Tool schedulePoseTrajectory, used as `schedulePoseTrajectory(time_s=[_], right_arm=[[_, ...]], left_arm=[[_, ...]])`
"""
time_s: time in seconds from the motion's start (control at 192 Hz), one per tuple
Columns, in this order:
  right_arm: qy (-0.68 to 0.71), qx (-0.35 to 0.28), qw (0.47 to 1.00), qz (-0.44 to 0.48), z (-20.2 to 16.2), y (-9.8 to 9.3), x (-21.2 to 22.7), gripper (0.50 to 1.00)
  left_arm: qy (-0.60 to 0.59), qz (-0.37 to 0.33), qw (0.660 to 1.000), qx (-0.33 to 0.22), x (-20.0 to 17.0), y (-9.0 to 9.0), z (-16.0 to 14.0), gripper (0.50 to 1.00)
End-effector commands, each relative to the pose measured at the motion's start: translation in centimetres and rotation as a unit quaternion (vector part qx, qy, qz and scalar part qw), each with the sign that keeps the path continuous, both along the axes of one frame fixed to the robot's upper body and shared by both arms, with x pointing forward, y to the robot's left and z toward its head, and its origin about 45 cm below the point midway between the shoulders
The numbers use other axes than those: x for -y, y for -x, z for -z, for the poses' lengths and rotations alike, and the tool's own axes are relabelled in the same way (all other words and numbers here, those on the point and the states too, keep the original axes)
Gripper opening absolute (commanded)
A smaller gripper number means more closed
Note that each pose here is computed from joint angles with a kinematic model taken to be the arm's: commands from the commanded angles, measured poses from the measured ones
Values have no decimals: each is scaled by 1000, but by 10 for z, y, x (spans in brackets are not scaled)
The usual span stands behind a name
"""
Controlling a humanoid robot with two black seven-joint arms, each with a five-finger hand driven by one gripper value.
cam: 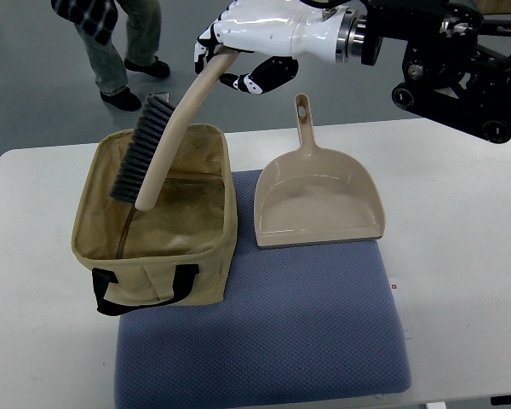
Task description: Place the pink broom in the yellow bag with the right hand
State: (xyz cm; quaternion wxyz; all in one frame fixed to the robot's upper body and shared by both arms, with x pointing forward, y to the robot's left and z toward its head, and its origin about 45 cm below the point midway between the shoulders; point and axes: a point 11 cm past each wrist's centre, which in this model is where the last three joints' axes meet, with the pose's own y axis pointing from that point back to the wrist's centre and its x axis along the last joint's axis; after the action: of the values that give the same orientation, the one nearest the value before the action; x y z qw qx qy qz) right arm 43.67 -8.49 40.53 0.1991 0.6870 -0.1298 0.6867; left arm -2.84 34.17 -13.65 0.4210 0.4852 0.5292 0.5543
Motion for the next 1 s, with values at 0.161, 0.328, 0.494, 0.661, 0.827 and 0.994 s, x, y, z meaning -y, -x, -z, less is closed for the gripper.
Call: schedulePoseTrajectory(time_s=[0.161, 0.328, 0.494, 0.661, 0.827, 0.994], right_arm=[[-9, -14, 1000, -3, 21, 3, -1, 709], [-12, -15, 1000, -4, 21, 3, -2, 789], [-14, -13, 1000, 0, 19, 2, 1, 817], [-38, -19, 999, 14, 14, -2, 11, 819], [-104, -45, 992, 55, 17, -10, 38, 823], [-174, -73, 977, 99, 17, -17, 72, 823]], left_arm=[[0, 0, 1000, 0, 0, 0, 0, 1000], [0, 0, 1000, 0, 0, 0, 0, 1000], [0, 0, 1000, 0, 0, 0, 0, 1000], [-1, 0, 1000, 0, 0, 0, 0, 1000], [0, 0, 1000, 0, 0, 0, 0, 1000], [0, 0, 1000, 0, 0, 0, 0, 1000]])
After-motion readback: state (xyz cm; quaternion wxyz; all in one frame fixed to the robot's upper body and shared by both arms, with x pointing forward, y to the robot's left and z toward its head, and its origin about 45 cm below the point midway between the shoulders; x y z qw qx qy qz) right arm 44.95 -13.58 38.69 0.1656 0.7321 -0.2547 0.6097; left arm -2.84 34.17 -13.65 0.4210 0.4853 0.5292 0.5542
